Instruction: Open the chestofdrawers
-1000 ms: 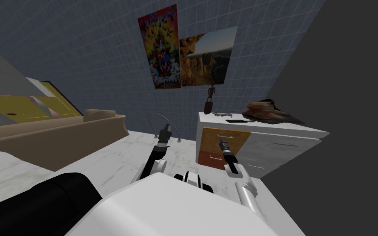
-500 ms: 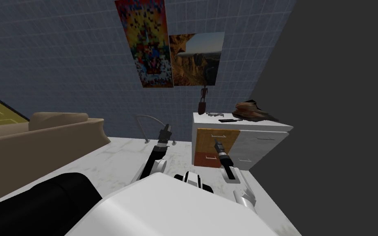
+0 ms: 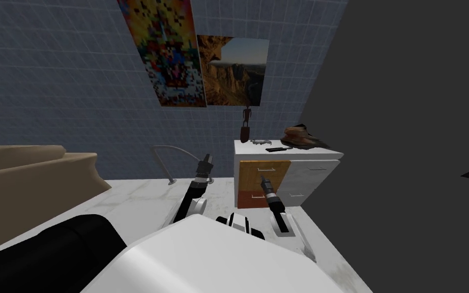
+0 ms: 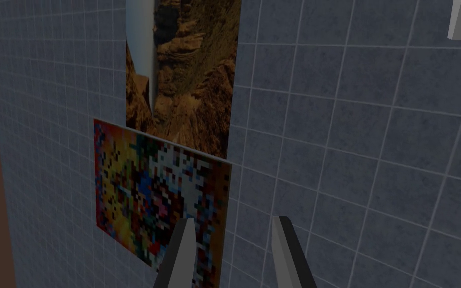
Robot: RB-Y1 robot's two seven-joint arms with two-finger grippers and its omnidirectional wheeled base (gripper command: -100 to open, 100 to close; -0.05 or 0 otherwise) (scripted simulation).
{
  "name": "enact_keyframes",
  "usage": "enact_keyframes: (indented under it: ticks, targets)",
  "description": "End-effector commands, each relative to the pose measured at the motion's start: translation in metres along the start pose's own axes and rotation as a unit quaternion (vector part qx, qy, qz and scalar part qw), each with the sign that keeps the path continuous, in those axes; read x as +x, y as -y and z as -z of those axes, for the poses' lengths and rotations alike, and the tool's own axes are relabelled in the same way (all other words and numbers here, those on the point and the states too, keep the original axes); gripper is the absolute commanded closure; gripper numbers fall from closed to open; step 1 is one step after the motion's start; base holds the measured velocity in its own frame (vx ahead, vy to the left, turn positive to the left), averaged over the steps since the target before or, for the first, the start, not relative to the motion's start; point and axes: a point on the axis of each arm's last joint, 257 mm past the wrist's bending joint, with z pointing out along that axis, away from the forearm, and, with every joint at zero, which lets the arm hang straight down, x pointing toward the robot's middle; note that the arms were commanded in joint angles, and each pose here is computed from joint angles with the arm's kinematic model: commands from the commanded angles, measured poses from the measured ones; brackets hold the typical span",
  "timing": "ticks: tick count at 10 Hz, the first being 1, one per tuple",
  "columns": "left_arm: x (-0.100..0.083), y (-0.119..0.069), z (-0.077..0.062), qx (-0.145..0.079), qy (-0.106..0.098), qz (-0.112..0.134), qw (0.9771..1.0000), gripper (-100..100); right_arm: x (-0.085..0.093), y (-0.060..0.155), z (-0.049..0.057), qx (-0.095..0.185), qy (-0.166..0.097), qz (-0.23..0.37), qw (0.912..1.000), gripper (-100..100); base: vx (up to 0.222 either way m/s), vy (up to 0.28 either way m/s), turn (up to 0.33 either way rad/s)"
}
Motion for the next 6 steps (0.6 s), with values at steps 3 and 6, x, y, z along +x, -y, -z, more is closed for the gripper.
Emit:
enact_keyframes:
  ticks: [3,6]
  targets:
    - [0.0,0.0,0.0,0.0,0.0,0.0,1.0,0,-0.065,0.021,0.017,0.013,0.041,-0.028,0.9987,100,0.113,0.001,-0.248]
    - [0.0,0.0,0.0,0.0,0.0,0.0,1.0,0,-0.067,0.019,0.024,0.008,0.056,-0.011,0.9983,-100,0.045,0.001,-0.053]
